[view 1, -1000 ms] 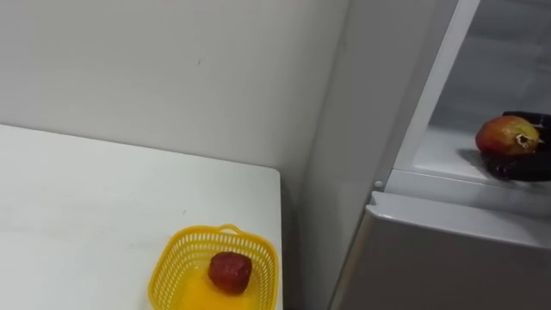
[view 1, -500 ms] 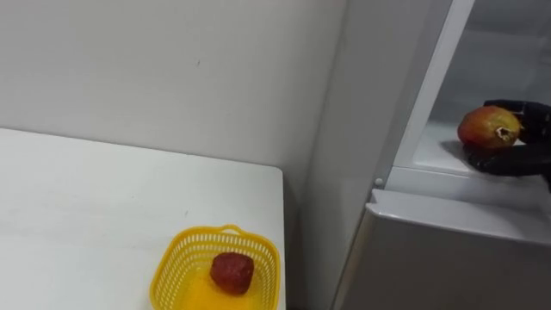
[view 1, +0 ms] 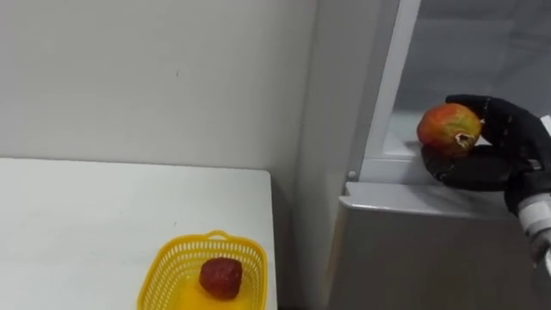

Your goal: Retrieve from the upper fridge

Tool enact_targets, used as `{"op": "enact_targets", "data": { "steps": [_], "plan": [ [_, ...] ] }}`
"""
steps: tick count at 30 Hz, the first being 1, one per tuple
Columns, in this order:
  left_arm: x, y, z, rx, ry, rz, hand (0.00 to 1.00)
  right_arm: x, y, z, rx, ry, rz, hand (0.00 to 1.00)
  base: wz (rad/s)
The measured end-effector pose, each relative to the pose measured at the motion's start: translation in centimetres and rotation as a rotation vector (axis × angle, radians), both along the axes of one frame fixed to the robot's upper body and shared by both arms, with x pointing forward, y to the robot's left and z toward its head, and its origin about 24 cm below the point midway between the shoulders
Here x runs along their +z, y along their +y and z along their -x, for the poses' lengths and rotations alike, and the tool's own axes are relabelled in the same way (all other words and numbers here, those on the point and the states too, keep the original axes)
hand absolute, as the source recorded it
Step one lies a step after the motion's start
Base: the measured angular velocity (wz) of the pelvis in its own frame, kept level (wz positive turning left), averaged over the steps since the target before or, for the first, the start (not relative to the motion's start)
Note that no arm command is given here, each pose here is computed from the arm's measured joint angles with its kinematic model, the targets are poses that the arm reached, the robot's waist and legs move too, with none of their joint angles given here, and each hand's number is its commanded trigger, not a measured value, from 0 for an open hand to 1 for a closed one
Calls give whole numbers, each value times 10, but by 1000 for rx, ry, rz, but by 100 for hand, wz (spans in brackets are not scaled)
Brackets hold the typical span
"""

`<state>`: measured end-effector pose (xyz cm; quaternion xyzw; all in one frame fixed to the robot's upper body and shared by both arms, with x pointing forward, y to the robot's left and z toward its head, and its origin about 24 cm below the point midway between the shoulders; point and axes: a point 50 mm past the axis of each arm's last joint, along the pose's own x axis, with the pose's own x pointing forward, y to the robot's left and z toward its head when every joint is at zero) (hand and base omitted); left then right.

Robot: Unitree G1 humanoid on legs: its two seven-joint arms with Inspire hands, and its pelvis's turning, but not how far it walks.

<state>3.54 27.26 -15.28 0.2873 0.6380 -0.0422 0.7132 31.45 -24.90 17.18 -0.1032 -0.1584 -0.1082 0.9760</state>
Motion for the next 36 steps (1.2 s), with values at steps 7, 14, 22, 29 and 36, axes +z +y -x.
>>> {"op": "enact_targets", "data": {
  "steps": [7,14,22,29,36],
  "plan": [
    [-1,-2,2,-1,-19,4,0,13,11,19,-24,-119,36,100,-3],
    [-3,-12,0,-5,-45,31,0,6,30,44,-18,-185,92,100,-4],
    [-7,-21,-5,-51,-45,56,0,24,69,69,-18,-365,394,100,-3],
    [-11,-27,-3,-104,0,73,0,33,97,84,58,-502,496,100,-3],
    [-10,-27,-15,-126,-28,86,0,25,116,86,175,-488,513,100,1]
  ]
}}
